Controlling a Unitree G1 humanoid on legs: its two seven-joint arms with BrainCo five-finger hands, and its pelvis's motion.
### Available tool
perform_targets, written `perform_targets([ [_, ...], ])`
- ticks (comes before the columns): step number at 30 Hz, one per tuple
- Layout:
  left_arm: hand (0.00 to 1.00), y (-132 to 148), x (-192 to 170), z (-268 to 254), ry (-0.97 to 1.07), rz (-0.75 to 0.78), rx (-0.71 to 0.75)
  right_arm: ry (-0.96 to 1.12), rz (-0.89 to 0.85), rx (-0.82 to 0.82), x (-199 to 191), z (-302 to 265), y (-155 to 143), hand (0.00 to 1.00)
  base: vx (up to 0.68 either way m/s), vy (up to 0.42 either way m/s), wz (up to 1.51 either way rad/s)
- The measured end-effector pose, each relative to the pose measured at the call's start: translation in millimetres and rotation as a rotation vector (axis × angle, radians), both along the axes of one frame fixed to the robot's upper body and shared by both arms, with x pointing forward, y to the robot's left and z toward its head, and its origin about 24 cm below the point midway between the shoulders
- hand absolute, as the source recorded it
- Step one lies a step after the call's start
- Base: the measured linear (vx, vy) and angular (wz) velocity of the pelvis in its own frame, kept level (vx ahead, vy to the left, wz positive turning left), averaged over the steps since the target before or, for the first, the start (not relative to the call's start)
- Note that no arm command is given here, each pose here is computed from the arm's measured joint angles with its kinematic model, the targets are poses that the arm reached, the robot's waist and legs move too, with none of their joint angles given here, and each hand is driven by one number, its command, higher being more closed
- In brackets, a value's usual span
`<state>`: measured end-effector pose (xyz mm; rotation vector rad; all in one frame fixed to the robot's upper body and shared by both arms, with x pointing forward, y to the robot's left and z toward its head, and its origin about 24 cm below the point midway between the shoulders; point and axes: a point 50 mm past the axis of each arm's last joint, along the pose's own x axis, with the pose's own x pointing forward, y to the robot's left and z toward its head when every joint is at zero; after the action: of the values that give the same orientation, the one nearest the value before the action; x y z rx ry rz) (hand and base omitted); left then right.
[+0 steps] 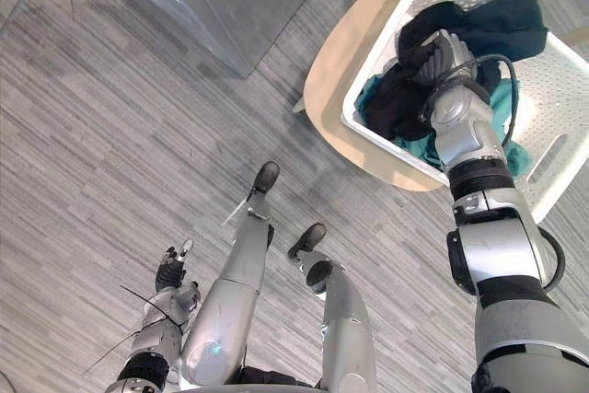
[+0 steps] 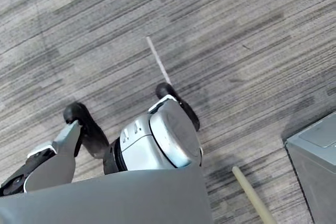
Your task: Pick up the laundry basket with both hands and put the clothes into the washing machine.
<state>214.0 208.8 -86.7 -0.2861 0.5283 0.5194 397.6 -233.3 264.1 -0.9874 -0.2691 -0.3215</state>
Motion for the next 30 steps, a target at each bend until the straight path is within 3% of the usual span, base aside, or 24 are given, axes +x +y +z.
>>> perform_targets([
  [11,0.0,3.9,-25.5,-23.8,0.152,-0.016,0.01,-0.281,0.2,0.008,-30.7,38.8,42.1,1.0,-0.03,-0.028,-0.17],
  [18,0.0,1.9,-56.2,-42.1,0.273,-0.087,0.021,-0.304,0.264,0.009,-48.9,17.8,47.4,1.0,0.12,-0.033,-0.07],
  [22,0.0,5.0,-76.6,-50.9,0.338,-0.052,0.007,-0.322,0.266,0.02,-56.3,13.1,42.3,1.0,0.09,-0.019,-0.21],
  [24,0.0,22.6,-85.3,-48.3,0.332,0.06,-0.004,-0.367,0.227,0.026,-69.6,11.2,27.4,1.0,0.09,-0.017,-0.23],
  [26,0.0,51.1,-82.5,-26.8,0.2,0.237,0.012,-0.395,0.19,0.025,-79.4,10.8,15.6,1.0,0.07,-0.009,-0.11],
  [28,0.0,89.1,-69.8,21.0,-0.031,0.427,0.103,-0.427,0.126,0.027,-88.5,12.3,-1.2,1.0,0.0,0.0,0.0],
  [30,0.0,109.9,-64.2,60.4,-0.198,0.525,0.206,-0.449,0.095,0.031,-93.0,15.2,-9.1,1.0,0.0,0.019,0.0],
])
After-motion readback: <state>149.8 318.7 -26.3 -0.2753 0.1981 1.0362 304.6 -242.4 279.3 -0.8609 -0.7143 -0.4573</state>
